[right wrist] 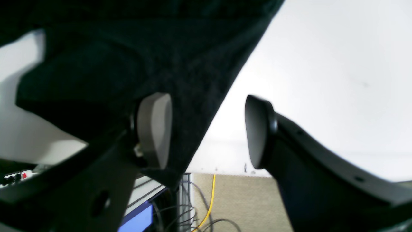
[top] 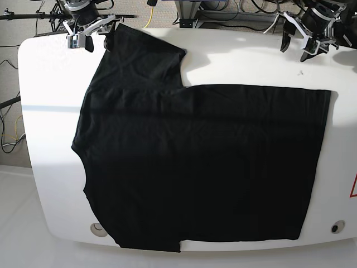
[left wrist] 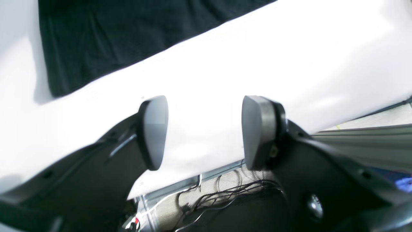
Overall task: Fold the T-shirt properly
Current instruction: 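Lower both grippers toward the collar-edge corners of the black T-shirt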
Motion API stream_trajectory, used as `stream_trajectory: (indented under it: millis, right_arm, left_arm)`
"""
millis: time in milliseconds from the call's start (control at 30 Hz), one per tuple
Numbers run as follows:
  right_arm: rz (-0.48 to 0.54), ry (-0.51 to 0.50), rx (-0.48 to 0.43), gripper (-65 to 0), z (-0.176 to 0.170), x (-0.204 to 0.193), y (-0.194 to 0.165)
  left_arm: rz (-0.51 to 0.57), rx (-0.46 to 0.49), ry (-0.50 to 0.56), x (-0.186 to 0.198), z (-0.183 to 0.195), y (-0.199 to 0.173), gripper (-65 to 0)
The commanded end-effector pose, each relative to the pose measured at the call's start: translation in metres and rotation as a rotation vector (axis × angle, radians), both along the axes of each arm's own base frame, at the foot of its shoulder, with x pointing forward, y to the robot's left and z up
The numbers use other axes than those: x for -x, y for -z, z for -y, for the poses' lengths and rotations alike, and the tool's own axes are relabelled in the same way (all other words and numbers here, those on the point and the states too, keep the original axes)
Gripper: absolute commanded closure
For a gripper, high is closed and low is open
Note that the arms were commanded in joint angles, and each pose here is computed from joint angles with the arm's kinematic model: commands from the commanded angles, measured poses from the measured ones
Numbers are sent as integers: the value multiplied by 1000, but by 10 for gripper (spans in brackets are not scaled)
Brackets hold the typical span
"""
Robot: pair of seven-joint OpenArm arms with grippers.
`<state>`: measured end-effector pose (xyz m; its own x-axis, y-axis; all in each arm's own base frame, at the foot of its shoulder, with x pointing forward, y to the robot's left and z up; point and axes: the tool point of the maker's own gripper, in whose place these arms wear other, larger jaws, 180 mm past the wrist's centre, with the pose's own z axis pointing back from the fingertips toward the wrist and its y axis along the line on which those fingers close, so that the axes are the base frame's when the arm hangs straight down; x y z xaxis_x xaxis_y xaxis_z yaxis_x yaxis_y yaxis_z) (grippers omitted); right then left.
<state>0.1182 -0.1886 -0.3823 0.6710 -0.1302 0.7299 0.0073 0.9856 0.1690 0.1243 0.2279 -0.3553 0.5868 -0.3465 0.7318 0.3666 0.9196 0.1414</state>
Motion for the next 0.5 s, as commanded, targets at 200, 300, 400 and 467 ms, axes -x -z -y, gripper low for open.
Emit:
stream_trajectory:
  millis: [200,300,400,467]
  right_arm:
    - [-22,-6,-149,-343,-19,-1,0]
    - [-36,-14,-175,-342,-23,-1,1]
    - [-42,-23,-187,-345,-23,-3,1]
    - [-40,-28,-191,-348,-22,-6,1]
  left_arm:
    - [40,39,4,-3,4,-13,-322]
    - [43,45,3,-4,4,-14,-321]
    - [54,54,-6,-7,3,-15,-322]
    - [65,56,-15,-10,2,-16,-323]
